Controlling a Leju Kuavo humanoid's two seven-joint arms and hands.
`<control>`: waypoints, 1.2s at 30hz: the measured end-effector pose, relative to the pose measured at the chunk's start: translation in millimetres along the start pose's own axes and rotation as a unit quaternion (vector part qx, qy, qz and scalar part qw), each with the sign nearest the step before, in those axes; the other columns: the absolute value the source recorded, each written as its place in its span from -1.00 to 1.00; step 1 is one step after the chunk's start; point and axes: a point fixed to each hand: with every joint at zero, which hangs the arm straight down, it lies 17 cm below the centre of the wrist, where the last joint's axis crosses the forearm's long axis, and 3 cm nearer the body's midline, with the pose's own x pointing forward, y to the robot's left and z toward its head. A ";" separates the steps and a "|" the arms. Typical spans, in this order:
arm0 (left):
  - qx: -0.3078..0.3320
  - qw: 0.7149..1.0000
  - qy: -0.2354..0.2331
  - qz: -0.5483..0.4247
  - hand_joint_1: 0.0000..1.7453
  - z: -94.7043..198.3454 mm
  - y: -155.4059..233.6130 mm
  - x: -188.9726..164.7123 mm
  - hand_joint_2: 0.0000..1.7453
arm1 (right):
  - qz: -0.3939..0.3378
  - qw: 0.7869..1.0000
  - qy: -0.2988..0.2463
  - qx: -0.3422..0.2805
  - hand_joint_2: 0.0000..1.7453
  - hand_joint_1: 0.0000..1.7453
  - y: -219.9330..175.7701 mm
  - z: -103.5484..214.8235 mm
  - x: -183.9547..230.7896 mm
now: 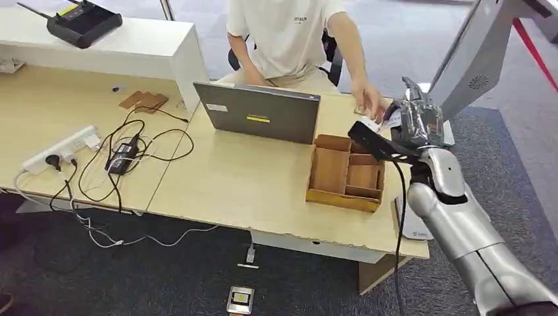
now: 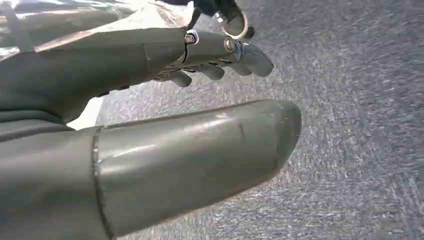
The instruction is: Pass the card to the sensor for recognition and then transmit it.
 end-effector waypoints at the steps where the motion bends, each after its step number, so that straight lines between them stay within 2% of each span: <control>1: -0.001 1.000 -0.002 -0.003 -1.00 0.1 -0.3 0.6 -1.00 | -0.004 1.000 -0.002 0.001 1.00 1.00 -0.6 -4.1 4.6; 4: -0.003 1.000 -0.007 -0.011 -1.00 -0.1 -0.8 3.0 -1.00 | -0.014 1.000 0.000 0.010 1.00 1.00 2.0 -14.7 13.7; 5: -0.003 1.000 -0.009 -0.013 -1.00 -0.1 -1.0 3.8 -1.00 | -0.016 1.000 0.002 0.014 1.00 0.86 4.9 -16.5 15.5; 6: -0.003 1.000 -0.010 -0.015 -1.00 0.0 -1.1 4.2 -1.00 | -0.016 1.000 0.003 0.016 1.00 0.58 6.4 -17.4 16.6; 8: -0.004 1.000 -0.012 -0.019 -1.00 -0.1 -1.1 4.9 -1.00 | -0.015 1.000 0.006 0.025 1.00 0.60 13.6 -19.1 19.4; 9: -0.004 1.000 -0.012 -0.021 -1.00 -0.1 -1.3 5.0 -1.00 | -0.014 0.999 0.007 0.029 1.00 0.30 17.0 -19.5 19.9; 10: -0.004 1.000 -0.011 -0.022 -1.00 -0.1 -1.4 4.6 -1.00 | -0.015 0.999 0.008 0.033 1.00 0.16 20.2 -19.6 21.0; 11: -0.004 1.000 -0.011 -0.022 -1.00 -0.1 -1.4 4.6 -1.00 | -0.015 0.999 0.008 0.034 1.00 -0.76 21.8 -19.5 21.9; 12: -0.004 1.000 -0.011 -0.022 -1.00 -0.2 -1.2 4.5 -1.00 | -0.015 0.999 0.008 0.036 1.00 -1.00 23.4 -19.3 22.6; 24: -0.004 1.000 -0.008 -0.029 -1.00 -0.2 -1.0 1.0 -1.00 | -0.014 0.999 0.009 0.047 1.00 -1.00 44.9 -18.1 34.4; 36: -0.001 1.000 -0.005 -0.029 -1.00 0.3 -0.2 -2.6 -1.00 | -0.093 0.996 0.008 -0.009 1.00 -1.00 19.5 -11.8 44.1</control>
